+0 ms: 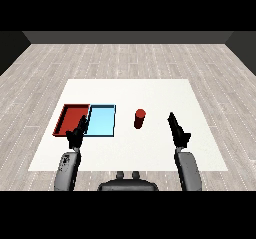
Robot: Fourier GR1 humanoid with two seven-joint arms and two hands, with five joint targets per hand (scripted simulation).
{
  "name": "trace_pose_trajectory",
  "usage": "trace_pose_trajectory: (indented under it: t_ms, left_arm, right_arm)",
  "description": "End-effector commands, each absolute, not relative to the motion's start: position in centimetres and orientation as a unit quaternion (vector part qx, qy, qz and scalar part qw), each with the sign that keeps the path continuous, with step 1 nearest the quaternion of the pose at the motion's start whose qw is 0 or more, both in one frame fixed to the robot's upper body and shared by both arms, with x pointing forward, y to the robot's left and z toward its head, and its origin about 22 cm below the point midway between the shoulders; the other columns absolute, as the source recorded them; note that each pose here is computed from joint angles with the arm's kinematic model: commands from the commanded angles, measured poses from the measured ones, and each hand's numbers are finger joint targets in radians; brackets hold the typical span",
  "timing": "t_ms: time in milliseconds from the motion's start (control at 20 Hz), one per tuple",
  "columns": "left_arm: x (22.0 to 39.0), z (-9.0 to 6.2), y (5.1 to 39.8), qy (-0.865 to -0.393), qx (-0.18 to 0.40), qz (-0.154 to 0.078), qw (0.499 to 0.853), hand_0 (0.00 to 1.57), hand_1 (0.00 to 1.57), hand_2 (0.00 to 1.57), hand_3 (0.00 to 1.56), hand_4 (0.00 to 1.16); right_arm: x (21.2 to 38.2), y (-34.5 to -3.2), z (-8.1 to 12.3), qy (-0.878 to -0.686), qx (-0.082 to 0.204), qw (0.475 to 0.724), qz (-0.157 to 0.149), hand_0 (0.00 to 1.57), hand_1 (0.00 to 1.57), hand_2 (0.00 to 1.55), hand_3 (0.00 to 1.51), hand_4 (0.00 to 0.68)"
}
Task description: Pick the red can and put it in the red box
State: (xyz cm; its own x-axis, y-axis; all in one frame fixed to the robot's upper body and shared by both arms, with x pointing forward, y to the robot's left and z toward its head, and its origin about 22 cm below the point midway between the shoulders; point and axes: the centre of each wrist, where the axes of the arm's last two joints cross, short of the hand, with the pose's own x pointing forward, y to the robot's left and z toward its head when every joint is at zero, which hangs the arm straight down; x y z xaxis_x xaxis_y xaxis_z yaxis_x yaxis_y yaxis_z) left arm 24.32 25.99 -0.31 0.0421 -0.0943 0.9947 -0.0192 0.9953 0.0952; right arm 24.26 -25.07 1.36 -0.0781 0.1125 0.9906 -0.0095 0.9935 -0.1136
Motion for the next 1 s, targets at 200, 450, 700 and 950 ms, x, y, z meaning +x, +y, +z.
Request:
trace_pose_trajectory:
  t_ms: [200,450,700,950]
  left_arm:
    - [24.3,0.5,25.1,-0.713,0.026,-0.040,0.700,0.00,0.00,0.00,0.00,0.00]
    - [24.1,1.8,24.4,-0.845,-0.016,-0.002,0.534,0.00,0.00,0.00,0.00,0.00]
    - [24.5,1.8,24.7,-0.857,-0.024,0.002,0.514,0.00,0.00,0.00,0.00,0.00]
    - [23.9,-0.1,26.6,-0.857,-0.022,0.004,0.515,0.00,0.00,0.00,0.00,0.00]
  right_arm:
    - [25.9,-30.0,1.2,-0.722,-0.035,0.690,0.023,0.00,0.00,0.00,0.00,0.000]
    - [25.6,-30.0,1.7,-0.815,0.026,0.578,0.025,0.00,0.00,0.00,0.00,0.000]
    - [26.9,-32.1,2.1,-0.822,0.030,0.568,0.022,0.00,0.00,0.00,0.00,0.000]
    - [27.7,-30.8,2.4,-0.821,0.024,0.570,0.019,0.00,0.00,0.00,0.00,0.000]
